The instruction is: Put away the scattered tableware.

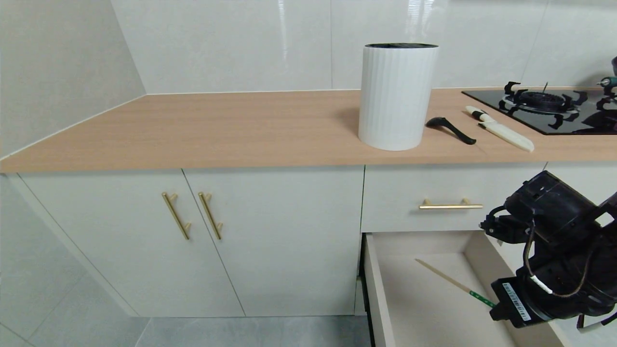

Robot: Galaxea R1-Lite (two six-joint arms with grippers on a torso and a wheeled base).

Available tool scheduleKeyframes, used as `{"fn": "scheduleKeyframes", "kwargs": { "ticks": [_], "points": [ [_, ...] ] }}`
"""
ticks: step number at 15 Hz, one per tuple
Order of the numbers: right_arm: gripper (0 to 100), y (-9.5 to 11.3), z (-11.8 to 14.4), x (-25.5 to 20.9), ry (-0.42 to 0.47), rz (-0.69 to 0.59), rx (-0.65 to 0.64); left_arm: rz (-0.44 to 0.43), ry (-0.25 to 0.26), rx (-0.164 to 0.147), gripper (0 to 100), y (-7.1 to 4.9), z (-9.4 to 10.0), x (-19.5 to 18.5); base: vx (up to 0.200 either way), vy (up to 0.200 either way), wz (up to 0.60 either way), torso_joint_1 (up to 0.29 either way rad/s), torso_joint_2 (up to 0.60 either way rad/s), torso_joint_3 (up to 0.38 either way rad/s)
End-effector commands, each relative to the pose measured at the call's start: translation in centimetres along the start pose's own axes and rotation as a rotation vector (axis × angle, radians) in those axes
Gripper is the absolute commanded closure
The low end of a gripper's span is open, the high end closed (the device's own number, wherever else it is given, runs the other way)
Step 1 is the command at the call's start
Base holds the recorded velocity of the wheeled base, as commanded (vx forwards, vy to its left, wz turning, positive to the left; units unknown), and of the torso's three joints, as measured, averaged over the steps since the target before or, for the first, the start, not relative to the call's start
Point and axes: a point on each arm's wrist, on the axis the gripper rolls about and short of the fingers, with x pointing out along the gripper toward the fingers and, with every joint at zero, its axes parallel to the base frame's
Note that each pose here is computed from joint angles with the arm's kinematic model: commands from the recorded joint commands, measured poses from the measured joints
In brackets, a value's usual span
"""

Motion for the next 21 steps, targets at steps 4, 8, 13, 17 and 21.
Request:
{"fn": "scheduleKeyframes", "kwargs": {
  "ticks": [4,8,13,17,21],
  "points": [
    [100,0.0,0.0,0.3,-0.011,-0.019,0.000,0.001,-0.001,0.000,0,0.0,0.0,0.0,0.000,0.000,0.00,-0.166,0.46,0.283],
    [100,0.0,0.0,0.7,-0.030,-0.013,-0.001,0.001,-0.001,0.000,0,0.0,0.0,0.0,0.000,0.000,0.00,-0.096,0.31,0.195],
    [100,0.2,0.7,4.0,-0.051,-0.008,0.000,0.001,0.001,0.000,0,0.0,0.0,0.0,0.000,0.000,0.00,-0.005,0.01,0.010],
    [100,0.4,2.7,10.5,-0.055,-0.022,0.032,0.001,-0.001,0.000,0,0.0,0.0,0.0,0.000,0.000,0.00,0.000,0.00,0.000],
    [100,0.7,3.0,16.2,-0.054,-0.059,0.050,0.001,0.001,0.000,0,0.0,0.0,0.0,0.000,0.000,0.00,0.000,0.00,0.000]
  ]
}}
